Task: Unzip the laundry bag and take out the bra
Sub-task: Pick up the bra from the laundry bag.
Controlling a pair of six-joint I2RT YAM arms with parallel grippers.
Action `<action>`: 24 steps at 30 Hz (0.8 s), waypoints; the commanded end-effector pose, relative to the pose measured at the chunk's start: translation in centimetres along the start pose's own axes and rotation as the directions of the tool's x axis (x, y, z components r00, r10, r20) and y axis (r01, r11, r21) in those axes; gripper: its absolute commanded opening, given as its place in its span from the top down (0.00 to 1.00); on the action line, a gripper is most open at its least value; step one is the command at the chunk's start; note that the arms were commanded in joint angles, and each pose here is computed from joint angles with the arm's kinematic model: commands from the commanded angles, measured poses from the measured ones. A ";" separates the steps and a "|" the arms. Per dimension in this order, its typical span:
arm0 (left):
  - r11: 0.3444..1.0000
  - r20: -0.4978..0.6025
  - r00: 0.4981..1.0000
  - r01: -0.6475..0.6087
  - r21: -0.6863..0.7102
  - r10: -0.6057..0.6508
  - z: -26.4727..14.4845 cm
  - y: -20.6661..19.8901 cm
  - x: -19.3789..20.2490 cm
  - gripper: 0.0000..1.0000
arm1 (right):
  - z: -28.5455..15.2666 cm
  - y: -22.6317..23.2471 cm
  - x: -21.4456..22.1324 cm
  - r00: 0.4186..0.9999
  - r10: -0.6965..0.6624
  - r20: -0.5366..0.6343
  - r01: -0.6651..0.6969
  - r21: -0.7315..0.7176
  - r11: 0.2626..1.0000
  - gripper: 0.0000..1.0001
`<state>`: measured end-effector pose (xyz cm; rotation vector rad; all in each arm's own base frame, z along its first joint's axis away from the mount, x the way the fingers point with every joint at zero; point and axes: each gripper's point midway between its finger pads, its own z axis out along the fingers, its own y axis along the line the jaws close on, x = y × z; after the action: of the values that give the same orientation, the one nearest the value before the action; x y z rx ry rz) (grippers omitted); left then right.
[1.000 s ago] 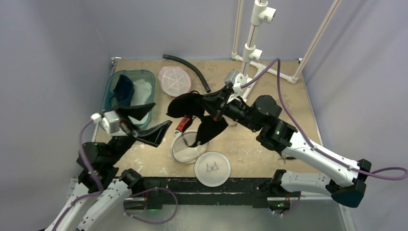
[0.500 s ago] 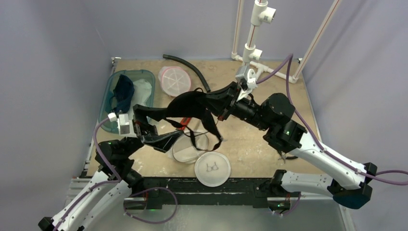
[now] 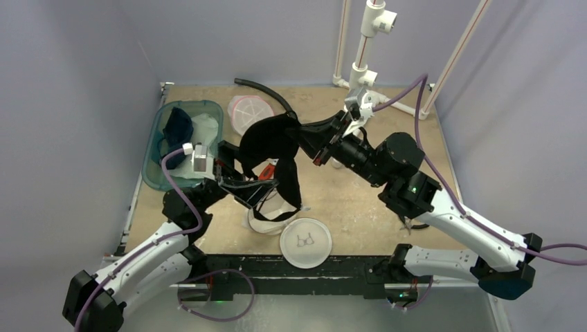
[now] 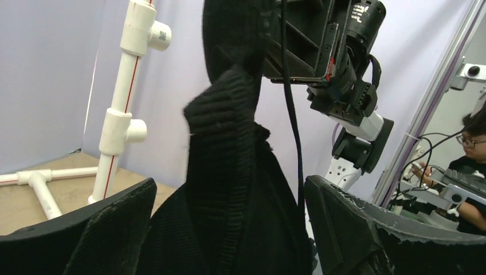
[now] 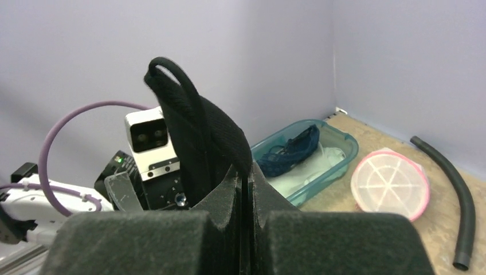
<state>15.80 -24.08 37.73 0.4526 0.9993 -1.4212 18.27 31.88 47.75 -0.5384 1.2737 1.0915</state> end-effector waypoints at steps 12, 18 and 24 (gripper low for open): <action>0.979 0.088 0.996 0.011 -0.202 0.007 1.0 4.2 -0.3 0.01 | 0.7 -6.5 -0.7 0.998 -0.007 0.059 -0.016 0.388 0.921 1.00; 0.980 0.056 0.998 0.018 -0.196 -0.007 2.8 4.6 2.0 0.01 | 1.4 -5.9 -0.8 0.998 -0.004 0.060 -0.019 0.369 0.929 1.00; 0.976 0.029 0.999 -0.027 -0.215 0.034 4.9 4.4 3.7 0.01 | 1.3 -5.8 -0.9 0.998 0.007 0.062 -0.030 0.370 0.928 1.00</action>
<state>20.64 -29.06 32.58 0.2945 1.2178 -1.3371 24.36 31.27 44.22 -0.2720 1.4606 0.8162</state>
